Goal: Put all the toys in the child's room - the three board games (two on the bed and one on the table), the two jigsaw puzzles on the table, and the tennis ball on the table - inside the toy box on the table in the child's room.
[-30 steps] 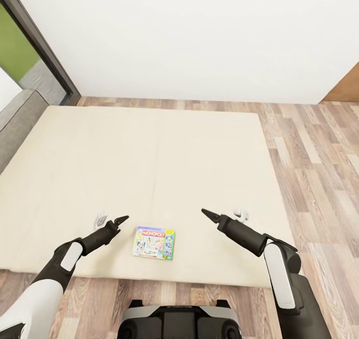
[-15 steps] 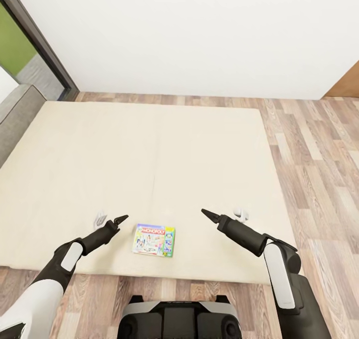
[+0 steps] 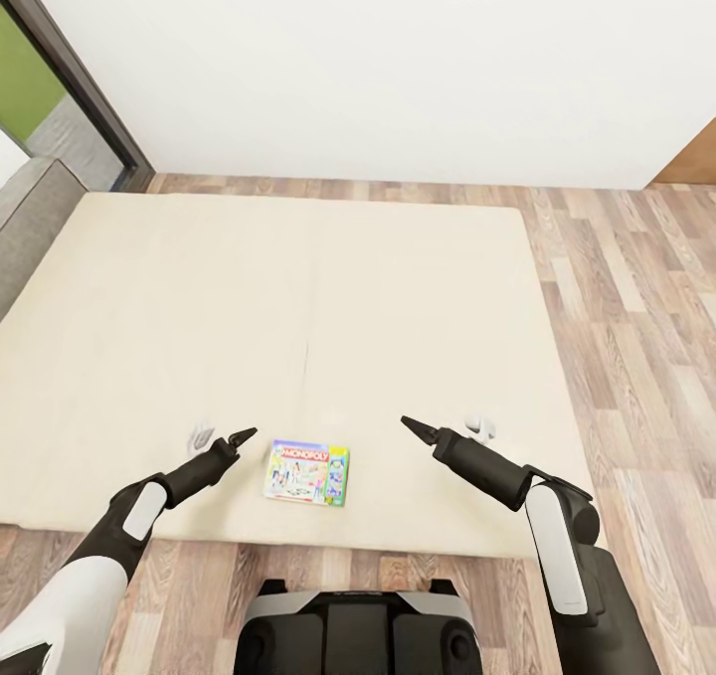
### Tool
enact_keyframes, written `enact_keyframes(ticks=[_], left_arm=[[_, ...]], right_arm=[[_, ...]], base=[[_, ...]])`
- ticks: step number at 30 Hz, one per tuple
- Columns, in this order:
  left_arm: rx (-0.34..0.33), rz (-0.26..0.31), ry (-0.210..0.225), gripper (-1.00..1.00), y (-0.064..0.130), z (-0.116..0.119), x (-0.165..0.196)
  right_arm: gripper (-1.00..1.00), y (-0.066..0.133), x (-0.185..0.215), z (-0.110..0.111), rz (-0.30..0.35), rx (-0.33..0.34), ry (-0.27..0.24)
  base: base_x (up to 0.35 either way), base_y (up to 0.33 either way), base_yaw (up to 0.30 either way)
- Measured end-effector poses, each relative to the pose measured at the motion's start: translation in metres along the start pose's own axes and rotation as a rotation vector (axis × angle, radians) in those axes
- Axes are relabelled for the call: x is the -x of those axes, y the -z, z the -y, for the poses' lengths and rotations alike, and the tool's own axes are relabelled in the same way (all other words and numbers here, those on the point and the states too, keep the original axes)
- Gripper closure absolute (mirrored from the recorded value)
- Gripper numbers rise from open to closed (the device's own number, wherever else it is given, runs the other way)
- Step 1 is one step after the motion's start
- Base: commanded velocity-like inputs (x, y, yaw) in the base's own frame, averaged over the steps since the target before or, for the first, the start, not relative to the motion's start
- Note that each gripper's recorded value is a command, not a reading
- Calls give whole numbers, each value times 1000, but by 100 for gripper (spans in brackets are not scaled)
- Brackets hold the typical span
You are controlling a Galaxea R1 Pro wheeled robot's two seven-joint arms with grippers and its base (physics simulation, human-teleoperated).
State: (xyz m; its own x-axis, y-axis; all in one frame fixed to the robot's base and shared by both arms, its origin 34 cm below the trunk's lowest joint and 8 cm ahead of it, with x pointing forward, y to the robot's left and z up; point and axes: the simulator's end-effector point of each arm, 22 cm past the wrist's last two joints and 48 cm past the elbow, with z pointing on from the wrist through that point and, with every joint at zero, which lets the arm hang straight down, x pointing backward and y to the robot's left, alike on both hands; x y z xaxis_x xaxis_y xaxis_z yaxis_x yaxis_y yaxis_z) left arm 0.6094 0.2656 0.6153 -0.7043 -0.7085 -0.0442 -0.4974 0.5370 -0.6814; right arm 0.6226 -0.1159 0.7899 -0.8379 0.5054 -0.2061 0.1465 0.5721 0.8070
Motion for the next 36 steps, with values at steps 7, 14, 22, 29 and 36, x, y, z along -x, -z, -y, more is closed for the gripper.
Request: enact_keyframes(ticks=[7, 14, 22, 29, 36], left_arm=[[6, -4, -8, -100, -3, -5, -4], [14, -9, -5, -100, -5, -11, -7], [23, -15, 1, -100, -7, -18, -11], [31, -21, 7, -100, -9, -24, -14], [38, -27, 12, -100, -10, -30, -18]], right_arm=[[-100, -2, -4, 5, -7, -5, -7], [-100, -4, -7, 9, -14, -10, -15], [-100, -6, -11, 15, -21, -17, -24], [-100, -8, -14, 21, -27, -24, -31], [-100, -9, -17, 26, -33, -30, -39]], base=[[0, 0, 0], [0, 0, 0], [0, 0, 0], [0, 0, 0], [0, 0, 0]])
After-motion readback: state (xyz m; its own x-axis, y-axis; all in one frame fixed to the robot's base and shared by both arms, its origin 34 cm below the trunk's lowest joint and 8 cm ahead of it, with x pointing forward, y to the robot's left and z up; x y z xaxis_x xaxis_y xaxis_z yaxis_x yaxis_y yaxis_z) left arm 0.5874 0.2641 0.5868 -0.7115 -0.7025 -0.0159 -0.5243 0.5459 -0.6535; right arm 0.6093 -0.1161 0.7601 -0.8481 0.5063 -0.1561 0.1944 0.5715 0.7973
